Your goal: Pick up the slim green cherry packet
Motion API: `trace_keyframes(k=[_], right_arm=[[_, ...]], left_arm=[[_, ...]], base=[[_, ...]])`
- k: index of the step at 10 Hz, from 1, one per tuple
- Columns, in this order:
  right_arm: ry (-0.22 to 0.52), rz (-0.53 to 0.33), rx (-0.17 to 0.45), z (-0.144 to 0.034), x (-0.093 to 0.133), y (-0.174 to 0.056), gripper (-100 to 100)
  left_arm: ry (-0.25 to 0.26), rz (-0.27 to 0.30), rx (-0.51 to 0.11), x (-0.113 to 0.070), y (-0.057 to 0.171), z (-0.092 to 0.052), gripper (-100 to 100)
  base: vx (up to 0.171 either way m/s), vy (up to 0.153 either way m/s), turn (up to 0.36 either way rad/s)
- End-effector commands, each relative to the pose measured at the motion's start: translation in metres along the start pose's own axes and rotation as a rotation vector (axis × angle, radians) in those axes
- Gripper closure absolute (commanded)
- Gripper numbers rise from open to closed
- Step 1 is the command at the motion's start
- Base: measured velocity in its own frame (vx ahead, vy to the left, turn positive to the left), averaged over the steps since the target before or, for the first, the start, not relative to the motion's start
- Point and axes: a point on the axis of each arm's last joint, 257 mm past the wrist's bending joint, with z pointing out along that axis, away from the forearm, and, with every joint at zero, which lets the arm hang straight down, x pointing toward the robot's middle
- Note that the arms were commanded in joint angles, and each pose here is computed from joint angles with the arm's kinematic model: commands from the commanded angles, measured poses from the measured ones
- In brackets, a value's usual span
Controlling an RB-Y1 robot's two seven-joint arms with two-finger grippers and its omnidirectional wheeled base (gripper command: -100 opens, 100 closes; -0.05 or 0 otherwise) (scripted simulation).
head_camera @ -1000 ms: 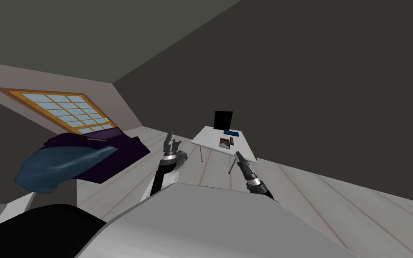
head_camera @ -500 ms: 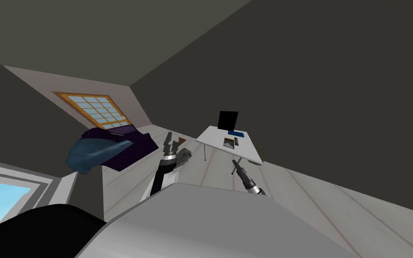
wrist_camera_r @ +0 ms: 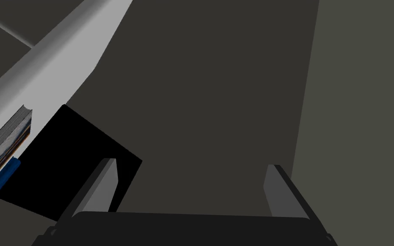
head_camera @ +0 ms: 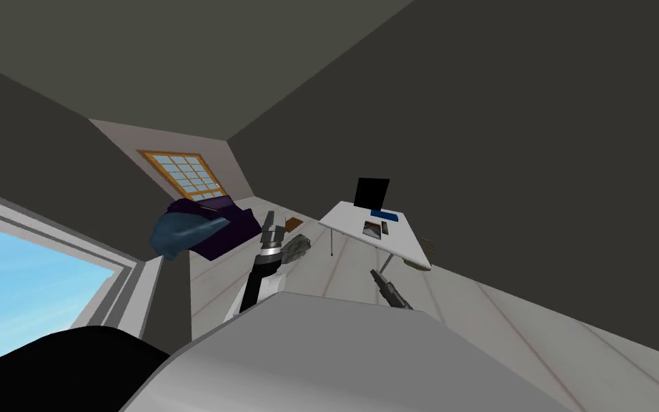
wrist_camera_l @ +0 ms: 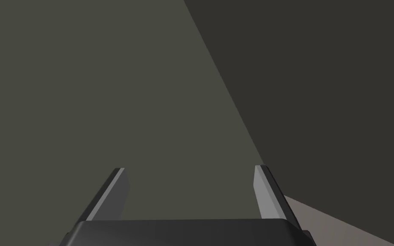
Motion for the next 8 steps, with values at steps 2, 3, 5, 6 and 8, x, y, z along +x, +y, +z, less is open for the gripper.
trace_keyframes(k=[2,3,5,6,8], right_arm=[[0.087,-0.066,0.054,-0.026,0.024,-0.023,-100],[0.087,-0.076,0.054,-0.026,0.024,-0.023,-100],[0.167,-0.134,0.096,-0.053,0.043,-0.043,-100],[0.234,-0.154,0.122,-0.077,0.057,-0.055,-100],[0.251,-0.205,0.135,-0.084,0.058,-0.064,-100]], left_arm=[[0.000,0.000,0.000,0.000,0.000,0.000,0],[0.000,0.000,0.000,0.000,0.000,0.000,0],[0.000,0.000,0.000,0.000,0.000,0.000,0],[0.000,0.000,0.000,0.000,0.000,0.000,0],[0.000,0.000,0.000,0.000,0.000,0.000,0]], base=[[-0.033,0.041,0.236],[-0.011,0.010,-0.056],[-0.013,0.026,0.234],[-0.016,0.035,0.331],[-0.007,0.016,0.049]])
